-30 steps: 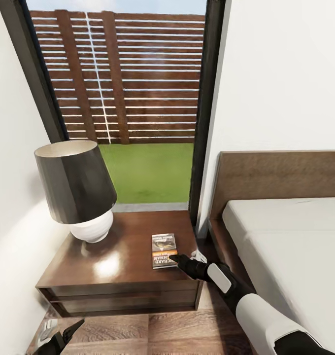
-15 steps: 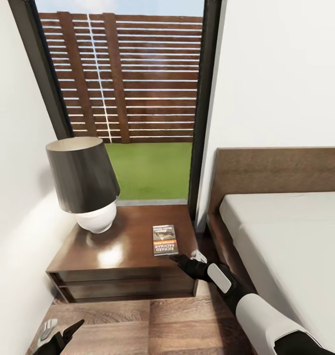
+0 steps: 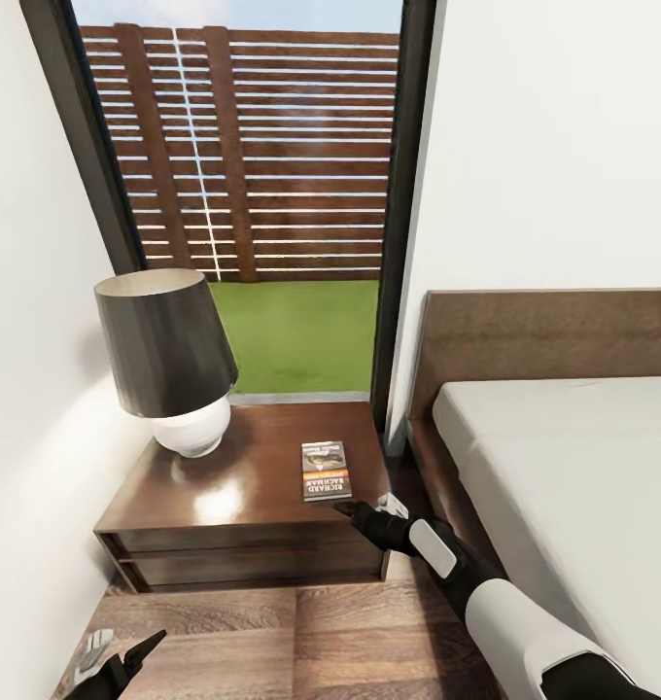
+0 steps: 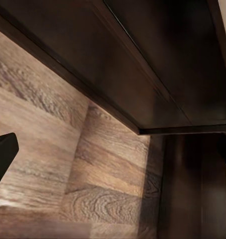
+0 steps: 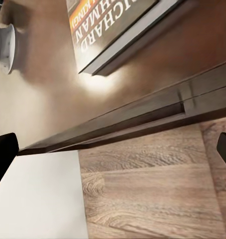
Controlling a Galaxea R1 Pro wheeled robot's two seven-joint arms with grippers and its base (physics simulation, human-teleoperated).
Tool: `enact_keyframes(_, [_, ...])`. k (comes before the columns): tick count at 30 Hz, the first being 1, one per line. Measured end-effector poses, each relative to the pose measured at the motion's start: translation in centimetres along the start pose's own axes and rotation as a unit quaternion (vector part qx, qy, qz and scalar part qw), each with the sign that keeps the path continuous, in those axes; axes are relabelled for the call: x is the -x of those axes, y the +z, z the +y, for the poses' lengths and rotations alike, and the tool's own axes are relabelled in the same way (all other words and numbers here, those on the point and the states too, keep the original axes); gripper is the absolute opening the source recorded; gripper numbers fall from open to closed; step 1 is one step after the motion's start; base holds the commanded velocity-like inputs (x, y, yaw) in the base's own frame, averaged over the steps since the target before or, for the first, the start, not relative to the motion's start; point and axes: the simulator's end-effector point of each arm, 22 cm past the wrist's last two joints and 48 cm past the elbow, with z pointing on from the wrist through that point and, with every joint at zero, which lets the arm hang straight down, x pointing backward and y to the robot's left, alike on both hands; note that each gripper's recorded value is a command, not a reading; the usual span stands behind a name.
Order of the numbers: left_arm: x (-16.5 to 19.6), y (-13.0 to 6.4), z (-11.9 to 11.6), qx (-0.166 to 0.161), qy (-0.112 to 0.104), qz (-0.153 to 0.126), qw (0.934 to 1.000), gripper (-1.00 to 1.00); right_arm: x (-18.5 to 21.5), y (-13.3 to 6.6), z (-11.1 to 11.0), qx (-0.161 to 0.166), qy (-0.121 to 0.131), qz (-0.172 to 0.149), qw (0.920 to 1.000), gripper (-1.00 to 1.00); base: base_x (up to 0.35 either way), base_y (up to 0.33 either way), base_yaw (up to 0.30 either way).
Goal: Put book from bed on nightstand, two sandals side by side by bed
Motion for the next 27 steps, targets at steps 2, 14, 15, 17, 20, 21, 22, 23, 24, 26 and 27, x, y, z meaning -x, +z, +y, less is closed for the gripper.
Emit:
enact_keyframes(2, [0.2,-0.1,-0.4,0.0,0.0,0.0,1.0,1.0,0.5,-0.2,0.3,0.0,-0.001,-0.005,1.0,1.0,-0.004,0.0,0.0])
enact_keyframes(14, [1.6,-1.1,-2.5,0.003,0.0,0.0,1.0,1.0,3.0,-1.5,2.3,-0.001,-0.007,-0.031,0.9995,1.0,-0.001,0.0,0.0])
enact_keyframes(15, [1.7,-1.2,-2.6,0.003,0.0,0.0,1.0,1.0,3.1,-1.6,2.5,-0.001,-0.006,-0.032,0.9995,1.0,0.0,0.0,0.0])
enact_keyframes(17, [1.9,-1.4,-3.0,0.003,0.0,0.0,1.0,1.0,3.4,-1.8,2.9,0.0,-0.006,-0.033,0.9994,1.0,0.0,0.0,0.0])
enact_keyframes(20, [2.3,-1.6,-3.5,0.003,0.0,0.0,1.0,1.0,3.8,-2.1,3.3,-0.001,-0.006,-0.034,0.9994,1.0,0.0,0.0,0.0])
enact_keyframes(21, [2.4,-1.7,-3.7,0.004,0.0,0.0,1.0,1.0,3.9,-2.2,3.5,-0.001,-0.007,-0.034,0.9994,1.0,0.0,0.0,0.0])
enact_keyframes(22, [2.5,-1.7,-3.9,0.004,0.0,0.0,1.0,1.0,3.9,-2.3,3.7,-0.002,-0.008,-0.033,0.9994,1.0,0.0,0.0,0.0])
enact_keyframes(23, [2.6,-1.8,-4.1,0.004,0.0,0.0,1.0,1.0,4.0,-2.4,3.8,-0.002,-0.009,-0.033,0.9994,1.0,0.0,0.0,0.0])
enact_keyframes(24, [2.7,-1.9,-4.3,0.004,0.0,0.0,1.0,1.0,4.1,-2.5,4.0,-0.003,-0.011,-0.032,0.9994,1.0,0.0,0.0,0.0])
enact_keyframes(26, [2.8,-2.0,-4.6,0.004,0.0,0.0,1.0,1.0,4.3,-2.7,4.3,-0.003,-0.011,-0.032,0.9994,1.0,0.0,0.0,0.0])
enact_keyframes(27, [3.0,-2.1,-4.8,0.004,0.0,0.0,1.0,1.0,4.4,-2.8,4.5,-0.002,-0.011,-0.032,0.9994,1.0,0.0,0.0,0.0])
